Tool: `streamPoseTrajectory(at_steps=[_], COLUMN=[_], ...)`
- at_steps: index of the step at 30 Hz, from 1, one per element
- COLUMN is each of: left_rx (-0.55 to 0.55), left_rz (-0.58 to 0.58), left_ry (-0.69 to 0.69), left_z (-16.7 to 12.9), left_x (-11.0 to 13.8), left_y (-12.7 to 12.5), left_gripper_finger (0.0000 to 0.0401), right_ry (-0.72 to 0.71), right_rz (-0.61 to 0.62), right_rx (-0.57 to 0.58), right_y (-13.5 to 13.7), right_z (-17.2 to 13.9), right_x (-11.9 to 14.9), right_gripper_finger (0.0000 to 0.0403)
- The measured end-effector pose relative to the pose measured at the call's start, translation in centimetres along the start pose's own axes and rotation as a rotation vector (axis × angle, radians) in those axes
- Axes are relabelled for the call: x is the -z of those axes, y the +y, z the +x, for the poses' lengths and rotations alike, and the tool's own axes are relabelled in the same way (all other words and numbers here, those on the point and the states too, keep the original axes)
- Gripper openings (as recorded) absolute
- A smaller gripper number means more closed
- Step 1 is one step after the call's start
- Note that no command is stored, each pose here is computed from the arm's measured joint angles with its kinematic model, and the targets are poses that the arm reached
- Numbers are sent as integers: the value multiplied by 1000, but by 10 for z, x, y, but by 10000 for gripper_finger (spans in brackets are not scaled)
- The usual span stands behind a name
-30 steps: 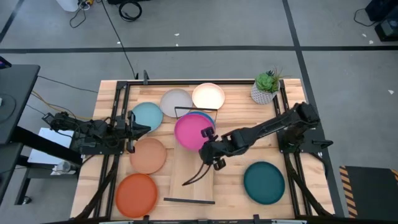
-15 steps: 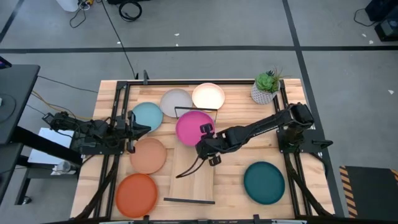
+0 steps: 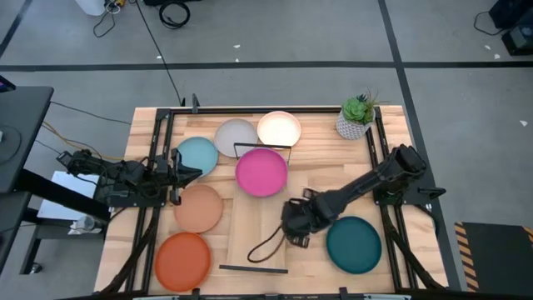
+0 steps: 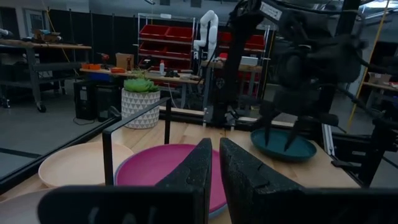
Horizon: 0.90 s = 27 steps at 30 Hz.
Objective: Place and stack plates onto a shelf
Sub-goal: Stack the dark green plate on top of the the pink plate on the shelf
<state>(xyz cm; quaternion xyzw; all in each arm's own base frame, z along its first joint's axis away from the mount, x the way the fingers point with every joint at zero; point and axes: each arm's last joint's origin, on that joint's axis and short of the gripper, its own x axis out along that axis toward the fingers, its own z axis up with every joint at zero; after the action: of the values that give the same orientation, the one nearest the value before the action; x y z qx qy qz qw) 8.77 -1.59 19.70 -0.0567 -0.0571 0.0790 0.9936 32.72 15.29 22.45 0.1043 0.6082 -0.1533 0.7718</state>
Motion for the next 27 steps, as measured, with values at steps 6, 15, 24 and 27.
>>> streamPoseTrajectory(at_steps=[6,15,24,27], left_rx=[0,0,-1,-1], left_rz=[0,99,103,102], left_ry=[-1,-63,-63,-63], left_z=[0,0,0,0], left_x=[0,-7,-7,-7], left_y=[0,0,0,0], left_gripper_finger=[39,39,39,39], right_ry=[175,356,385,402], right_rz=[320,611,622,582], right_rx=[1,39,5,34], right_y=[9,13,11,4], right_z=[8,27,50,58], right_x=[32,63,75,80], right_gripper_finger=[183,183,183,174])
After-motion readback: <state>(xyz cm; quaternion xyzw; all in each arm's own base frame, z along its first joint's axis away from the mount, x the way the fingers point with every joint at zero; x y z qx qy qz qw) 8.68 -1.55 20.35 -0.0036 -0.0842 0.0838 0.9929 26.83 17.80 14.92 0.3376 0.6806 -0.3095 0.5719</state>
